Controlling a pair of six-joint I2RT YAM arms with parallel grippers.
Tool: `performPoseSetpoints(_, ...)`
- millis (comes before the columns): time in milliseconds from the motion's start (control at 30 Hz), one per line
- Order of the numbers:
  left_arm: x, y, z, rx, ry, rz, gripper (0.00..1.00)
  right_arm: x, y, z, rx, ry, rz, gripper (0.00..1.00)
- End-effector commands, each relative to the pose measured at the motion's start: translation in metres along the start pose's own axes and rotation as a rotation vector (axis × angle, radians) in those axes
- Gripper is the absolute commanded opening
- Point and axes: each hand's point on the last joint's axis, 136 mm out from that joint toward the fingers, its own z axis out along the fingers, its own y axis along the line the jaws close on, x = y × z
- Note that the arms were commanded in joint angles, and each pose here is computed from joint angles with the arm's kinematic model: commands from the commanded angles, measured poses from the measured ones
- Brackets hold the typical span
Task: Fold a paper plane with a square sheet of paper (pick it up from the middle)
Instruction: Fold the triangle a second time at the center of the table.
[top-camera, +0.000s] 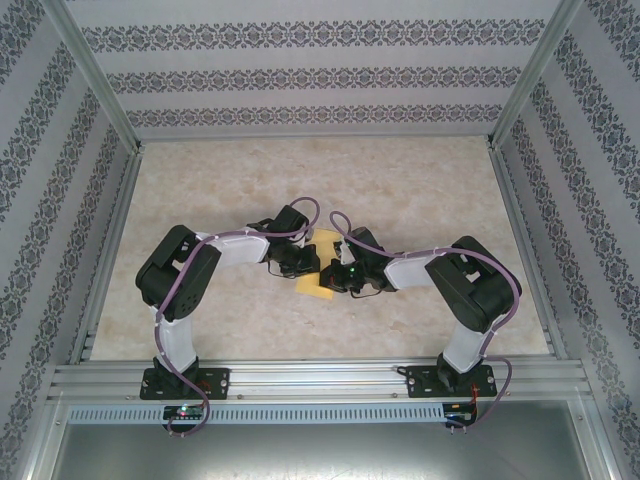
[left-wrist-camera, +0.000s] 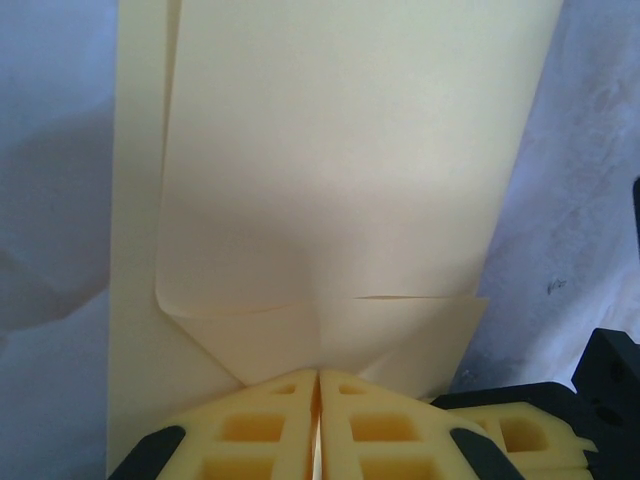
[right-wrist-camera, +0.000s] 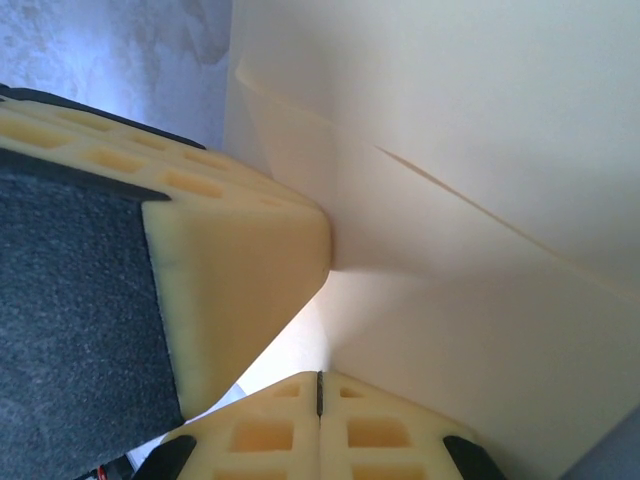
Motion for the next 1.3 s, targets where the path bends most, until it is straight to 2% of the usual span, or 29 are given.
performPoseSetpoints(0, 0.001, 0.031, 0.0, -0.096, 0.01, -0.013, 0.12, 0.032, -0.055, 0.01, 0.182, 0.067, 0.074, 0.0)
performPoseSetpoints(800, -0.022, 0.05, -0.015, -0.071, -0.029, -0.049, 0.12, 0.032, -0.055, 0.013, 0.175, 0.078, 0.077, 0.0)
performPoseSetpoints(1267, -0.036, 0.025, -0.049, -0.032, -0.084, -0.004, 0.14, 0.031, -0.053, 0.015, 0.174, 0.079, 0.074, 0.0)
